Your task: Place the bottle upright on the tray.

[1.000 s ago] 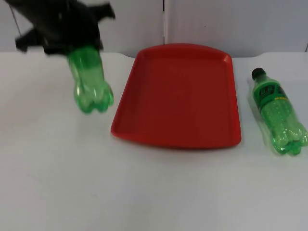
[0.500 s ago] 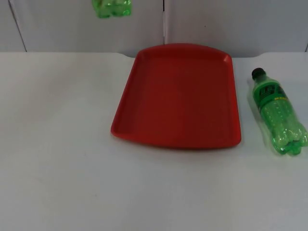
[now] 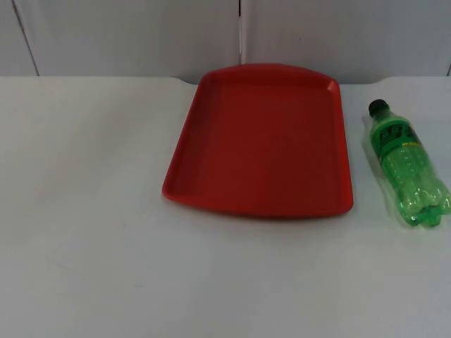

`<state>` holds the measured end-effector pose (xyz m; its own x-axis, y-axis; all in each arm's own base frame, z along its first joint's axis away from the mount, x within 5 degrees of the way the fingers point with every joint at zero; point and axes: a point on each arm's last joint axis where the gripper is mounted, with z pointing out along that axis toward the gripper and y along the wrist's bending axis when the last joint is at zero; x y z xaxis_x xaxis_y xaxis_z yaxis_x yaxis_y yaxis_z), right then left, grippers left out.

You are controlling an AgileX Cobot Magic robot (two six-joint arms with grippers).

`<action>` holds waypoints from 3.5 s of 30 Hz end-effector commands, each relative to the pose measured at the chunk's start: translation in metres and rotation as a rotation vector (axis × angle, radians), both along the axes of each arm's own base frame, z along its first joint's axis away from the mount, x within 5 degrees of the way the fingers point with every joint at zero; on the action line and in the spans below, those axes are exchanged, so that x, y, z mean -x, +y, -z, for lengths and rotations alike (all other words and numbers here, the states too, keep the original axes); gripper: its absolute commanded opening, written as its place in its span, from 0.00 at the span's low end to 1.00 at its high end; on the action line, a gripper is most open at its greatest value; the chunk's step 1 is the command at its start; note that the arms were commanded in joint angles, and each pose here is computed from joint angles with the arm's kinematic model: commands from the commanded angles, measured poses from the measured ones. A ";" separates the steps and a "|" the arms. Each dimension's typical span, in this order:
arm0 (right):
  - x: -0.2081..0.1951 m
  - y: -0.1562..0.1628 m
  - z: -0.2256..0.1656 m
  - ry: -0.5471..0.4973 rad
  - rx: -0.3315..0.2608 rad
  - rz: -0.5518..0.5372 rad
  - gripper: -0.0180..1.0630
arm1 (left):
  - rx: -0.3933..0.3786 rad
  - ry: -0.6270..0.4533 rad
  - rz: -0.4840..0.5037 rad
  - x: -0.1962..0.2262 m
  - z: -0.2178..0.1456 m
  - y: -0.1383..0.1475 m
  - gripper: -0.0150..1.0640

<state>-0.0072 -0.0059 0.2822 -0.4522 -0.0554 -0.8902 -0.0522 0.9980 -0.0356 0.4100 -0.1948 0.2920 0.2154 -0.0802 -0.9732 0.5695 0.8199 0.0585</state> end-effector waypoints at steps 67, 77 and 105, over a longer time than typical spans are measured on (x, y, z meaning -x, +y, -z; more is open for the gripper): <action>0.000 0.000 0.001 -0.001 0.009 0.003 0.99 | -0.052 0.087 -0.065 -0.066 0.229 -0.025 0.86; 0.000 0.000 0.001 -0.001 0.009 0.003 0.99 | -0.048 0.090 -0.064 -0.066 0.229 -0.025 0.99; 0.000 0.000 0.001 -0.001 0.009 0.003 0.99 | -0.030 0.312 -0.077 -0.052 0.208 -0.016 0.99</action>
<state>-0.0072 -0.0059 0.2822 -0.4522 -0.0554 -0.8902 -0.0522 0.9980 -0.0356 0.4643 -0.2103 0.0754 -0.0890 -0.0282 -0.9956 0.4992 0.8638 -0.0691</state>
